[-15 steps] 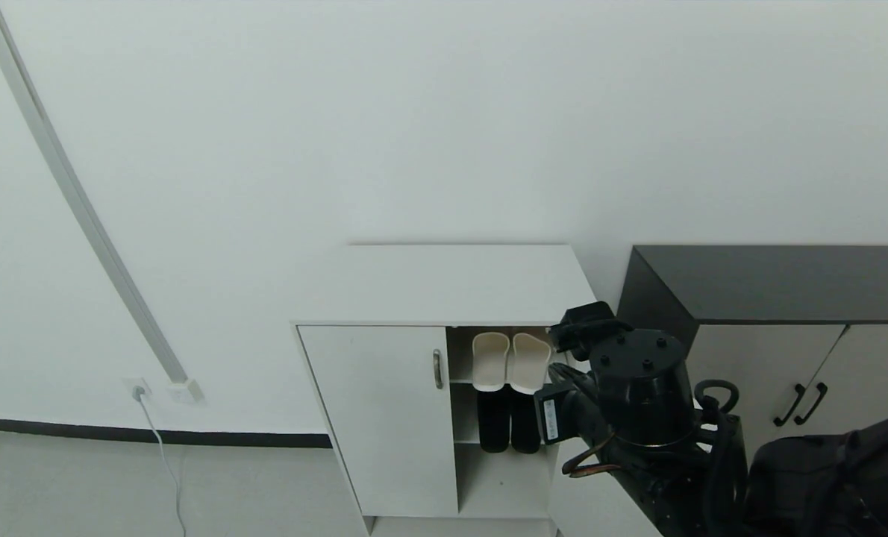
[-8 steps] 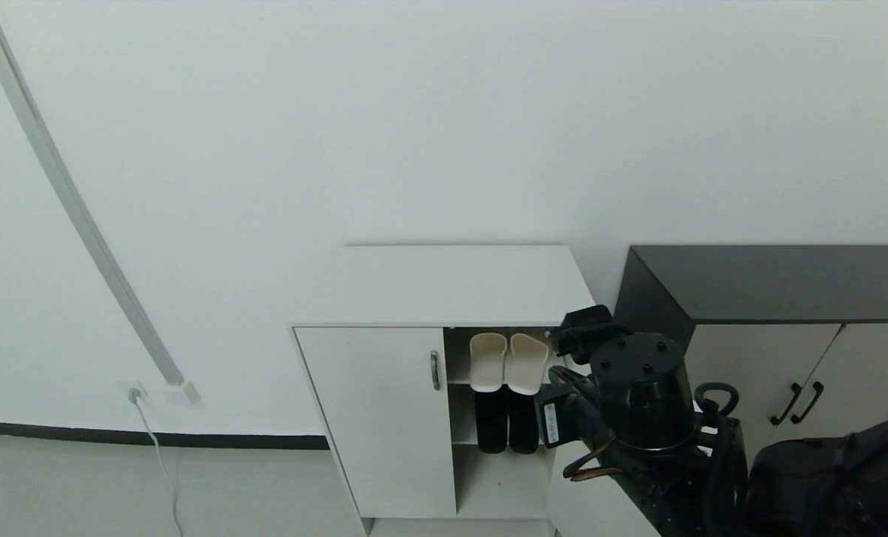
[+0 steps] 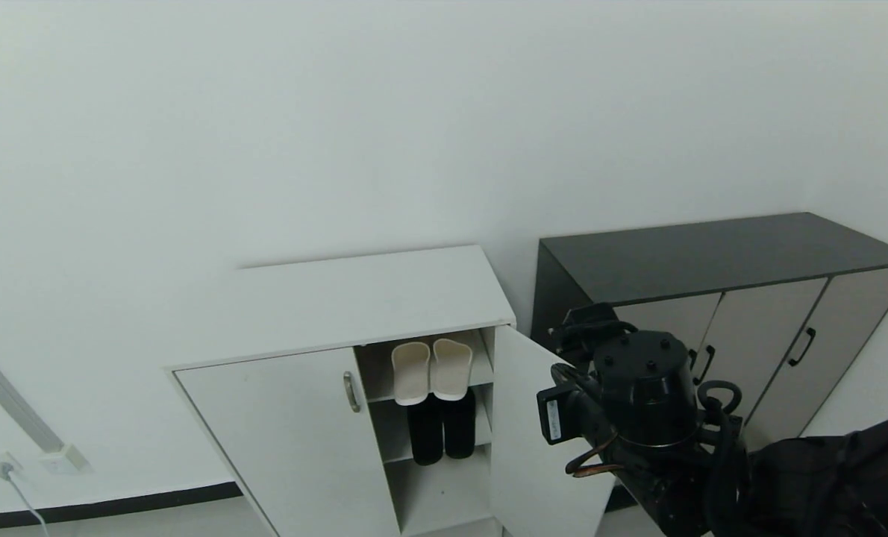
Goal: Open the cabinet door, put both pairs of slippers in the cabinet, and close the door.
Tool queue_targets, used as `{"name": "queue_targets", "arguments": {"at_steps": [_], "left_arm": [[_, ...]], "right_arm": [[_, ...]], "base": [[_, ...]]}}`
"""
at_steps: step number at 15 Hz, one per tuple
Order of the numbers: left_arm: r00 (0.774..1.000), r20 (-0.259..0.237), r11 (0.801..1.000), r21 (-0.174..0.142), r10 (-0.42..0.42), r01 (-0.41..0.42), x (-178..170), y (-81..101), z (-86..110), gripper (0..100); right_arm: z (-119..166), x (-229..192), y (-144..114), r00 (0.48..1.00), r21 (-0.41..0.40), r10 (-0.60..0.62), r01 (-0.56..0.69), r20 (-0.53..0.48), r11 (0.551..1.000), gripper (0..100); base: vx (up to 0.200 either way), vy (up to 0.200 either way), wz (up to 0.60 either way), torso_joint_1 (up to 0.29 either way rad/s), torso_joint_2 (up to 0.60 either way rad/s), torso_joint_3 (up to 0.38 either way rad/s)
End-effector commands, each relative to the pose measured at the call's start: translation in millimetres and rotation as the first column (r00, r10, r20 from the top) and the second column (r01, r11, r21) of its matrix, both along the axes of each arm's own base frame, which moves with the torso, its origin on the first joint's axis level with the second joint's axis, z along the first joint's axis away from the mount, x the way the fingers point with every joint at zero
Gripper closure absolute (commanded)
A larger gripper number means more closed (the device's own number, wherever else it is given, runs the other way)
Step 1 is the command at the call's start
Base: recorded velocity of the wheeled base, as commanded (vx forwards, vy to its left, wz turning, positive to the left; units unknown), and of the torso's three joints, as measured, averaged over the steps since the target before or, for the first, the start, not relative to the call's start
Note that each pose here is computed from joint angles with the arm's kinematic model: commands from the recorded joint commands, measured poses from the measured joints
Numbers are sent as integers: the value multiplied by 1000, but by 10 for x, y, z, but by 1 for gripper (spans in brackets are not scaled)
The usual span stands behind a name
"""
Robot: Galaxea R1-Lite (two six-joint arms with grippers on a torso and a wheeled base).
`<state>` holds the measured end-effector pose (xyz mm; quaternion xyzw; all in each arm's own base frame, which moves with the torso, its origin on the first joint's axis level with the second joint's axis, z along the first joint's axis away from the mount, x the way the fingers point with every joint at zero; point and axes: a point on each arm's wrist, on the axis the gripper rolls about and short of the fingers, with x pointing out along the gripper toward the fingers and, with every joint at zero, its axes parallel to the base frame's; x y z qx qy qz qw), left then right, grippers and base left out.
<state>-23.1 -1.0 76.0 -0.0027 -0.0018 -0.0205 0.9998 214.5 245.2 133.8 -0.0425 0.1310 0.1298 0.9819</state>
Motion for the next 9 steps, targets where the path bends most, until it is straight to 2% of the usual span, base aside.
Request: {"name": "queue_targets", "arguments": {"at_steps": [1,3,9], "left_arm": [[1000,-2,1000,-1,0,0,1,0,-1,100],[1000,-2,1000,-1,0,0,1,0,-1,100],[1000,-2,1000,-4,0,0,1,0,-1,100]], "right_arm": [[-21,4,4,1000,-6,0,0,-5,1000,100],[-19,5,5,1000,-4,0,0,-4,1000,100],[-41,49,3,1000,-13,-8,8,-5,1000,100]], "base": [[0,0,0,0,0,0],[0,0,0,0,0,0],[-200,0,0,3,3,-1]]}}
